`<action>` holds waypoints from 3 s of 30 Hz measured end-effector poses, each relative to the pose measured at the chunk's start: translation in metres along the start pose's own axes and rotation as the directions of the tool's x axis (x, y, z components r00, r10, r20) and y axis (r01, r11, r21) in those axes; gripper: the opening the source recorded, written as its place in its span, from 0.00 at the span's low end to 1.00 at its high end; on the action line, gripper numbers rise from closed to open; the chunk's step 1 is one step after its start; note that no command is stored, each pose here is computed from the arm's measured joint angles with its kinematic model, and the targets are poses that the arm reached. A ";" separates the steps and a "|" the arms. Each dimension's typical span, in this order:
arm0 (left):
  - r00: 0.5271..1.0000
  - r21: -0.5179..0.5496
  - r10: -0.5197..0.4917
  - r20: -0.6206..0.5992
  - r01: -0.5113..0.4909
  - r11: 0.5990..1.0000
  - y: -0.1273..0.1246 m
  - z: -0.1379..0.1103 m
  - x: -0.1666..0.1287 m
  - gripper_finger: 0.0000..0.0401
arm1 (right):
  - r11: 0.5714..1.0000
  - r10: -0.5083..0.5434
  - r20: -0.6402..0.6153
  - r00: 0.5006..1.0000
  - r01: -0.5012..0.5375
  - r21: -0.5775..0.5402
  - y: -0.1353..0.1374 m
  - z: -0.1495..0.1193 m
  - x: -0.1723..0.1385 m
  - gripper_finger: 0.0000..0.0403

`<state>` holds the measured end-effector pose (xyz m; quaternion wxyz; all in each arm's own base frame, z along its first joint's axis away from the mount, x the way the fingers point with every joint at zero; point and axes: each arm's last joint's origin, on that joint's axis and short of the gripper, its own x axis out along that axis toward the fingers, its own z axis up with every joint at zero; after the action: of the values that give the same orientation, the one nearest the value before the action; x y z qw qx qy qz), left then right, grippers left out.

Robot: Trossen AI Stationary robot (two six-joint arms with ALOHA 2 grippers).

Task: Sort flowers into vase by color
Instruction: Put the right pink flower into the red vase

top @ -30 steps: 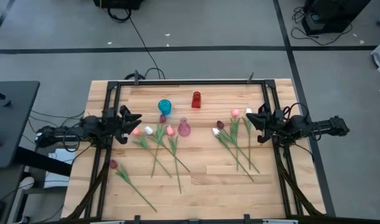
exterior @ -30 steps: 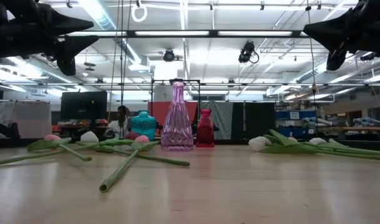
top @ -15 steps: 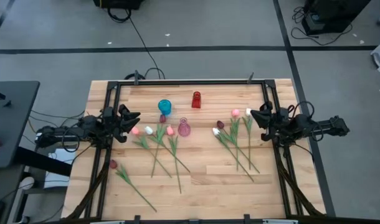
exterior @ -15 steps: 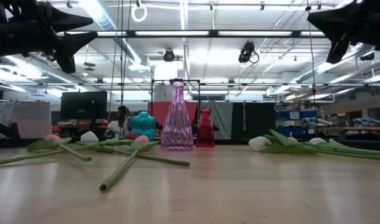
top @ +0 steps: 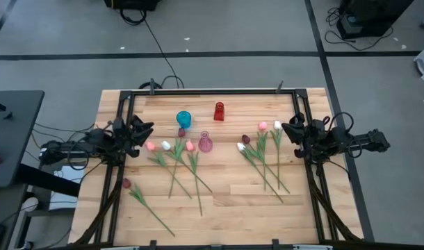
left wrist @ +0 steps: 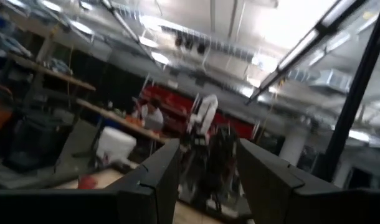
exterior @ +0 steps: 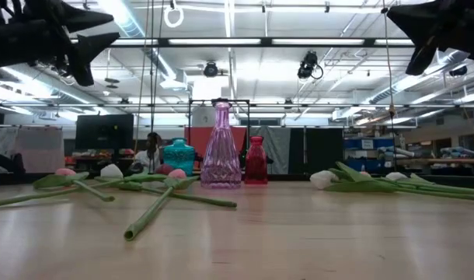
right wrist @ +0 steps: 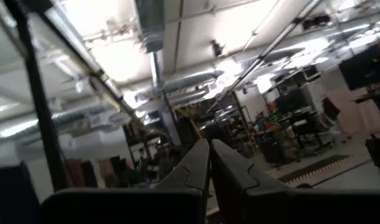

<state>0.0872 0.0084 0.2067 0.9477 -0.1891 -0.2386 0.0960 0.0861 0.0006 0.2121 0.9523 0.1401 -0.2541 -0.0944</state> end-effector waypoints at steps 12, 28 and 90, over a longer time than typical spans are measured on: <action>0.985 0.092 0.061 -0.163 -0.047 0.995 -0.009 0.007 0.022 0.41 | 0.977 -0.213 -0.431 0.877 0.182 -0.112 0.017 0.029 0.038 0.03; 0.932 0.257 0.140 -0.335 -0.053 0.965 -0.023 0.002 0.069 0.41 | 0.969 -0.233 -0.782 0.579 0.209 -0.134 0.044 0.043 0.096 0.07; 0.930 0.385 0.139 -0.341 0.003 0.923 -0.032 -0.030 0.088 0.41 | 0.696 -0.284 -0.799 -0.530 0.460 -0.552 -0.031 -0.128 0.118 0.31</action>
<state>0.1815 -0.0064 0.2318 0.9898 -0.0250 -0.0298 0.1371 0.2488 -0.0304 0.1495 0.6139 0.2930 0.6737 -0.2887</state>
